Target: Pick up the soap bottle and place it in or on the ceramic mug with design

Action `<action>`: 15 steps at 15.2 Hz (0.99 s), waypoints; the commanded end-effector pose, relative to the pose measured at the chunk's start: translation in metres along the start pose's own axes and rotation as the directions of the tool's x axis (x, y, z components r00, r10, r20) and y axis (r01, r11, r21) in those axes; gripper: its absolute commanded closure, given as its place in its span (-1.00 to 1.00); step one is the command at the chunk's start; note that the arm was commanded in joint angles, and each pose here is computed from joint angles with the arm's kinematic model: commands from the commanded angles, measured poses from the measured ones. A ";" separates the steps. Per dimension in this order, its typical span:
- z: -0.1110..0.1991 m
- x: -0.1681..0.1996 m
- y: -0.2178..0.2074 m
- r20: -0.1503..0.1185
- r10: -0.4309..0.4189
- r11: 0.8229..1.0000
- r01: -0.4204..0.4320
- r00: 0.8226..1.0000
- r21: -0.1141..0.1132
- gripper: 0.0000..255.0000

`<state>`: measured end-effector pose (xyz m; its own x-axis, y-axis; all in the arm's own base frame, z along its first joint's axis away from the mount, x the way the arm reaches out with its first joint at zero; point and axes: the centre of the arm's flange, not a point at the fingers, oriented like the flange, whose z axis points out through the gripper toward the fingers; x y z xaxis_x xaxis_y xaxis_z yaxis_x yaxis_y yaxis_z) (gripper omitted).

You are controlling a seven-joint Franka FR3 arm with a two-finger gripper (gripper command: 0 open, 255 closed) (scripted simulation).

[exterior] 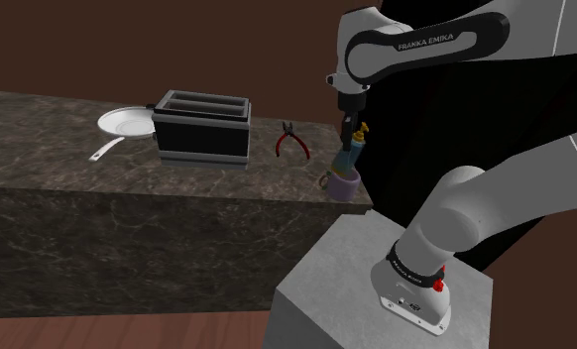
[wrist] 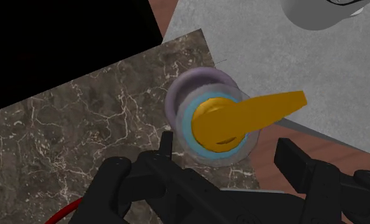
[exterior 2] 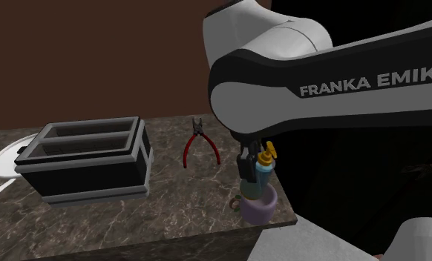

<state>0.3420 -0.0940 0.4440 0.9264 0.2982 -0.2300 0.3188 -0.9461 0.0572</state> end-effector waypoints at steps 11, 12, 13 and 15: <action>-0.050 0.000 0.000 0.000 0.000 1.000 0.000 1.000 0.000 -1.00; -0.050 0.000 0.000 0.000 0.000 1.000 0.000 1.000 0.000 -1.00; -0.050 0.000 0.000 0.000 0.000 1.000 0.000 1.000 0.000 -1.00; -0.050 0.000 0.000 0.000 0.000 1.000 0.000 1.000 0.000 -1.00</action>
<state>0.3520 -0.0877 0.4925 0.9264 0.2982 -0.2299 0.3188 -0.9461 0.0573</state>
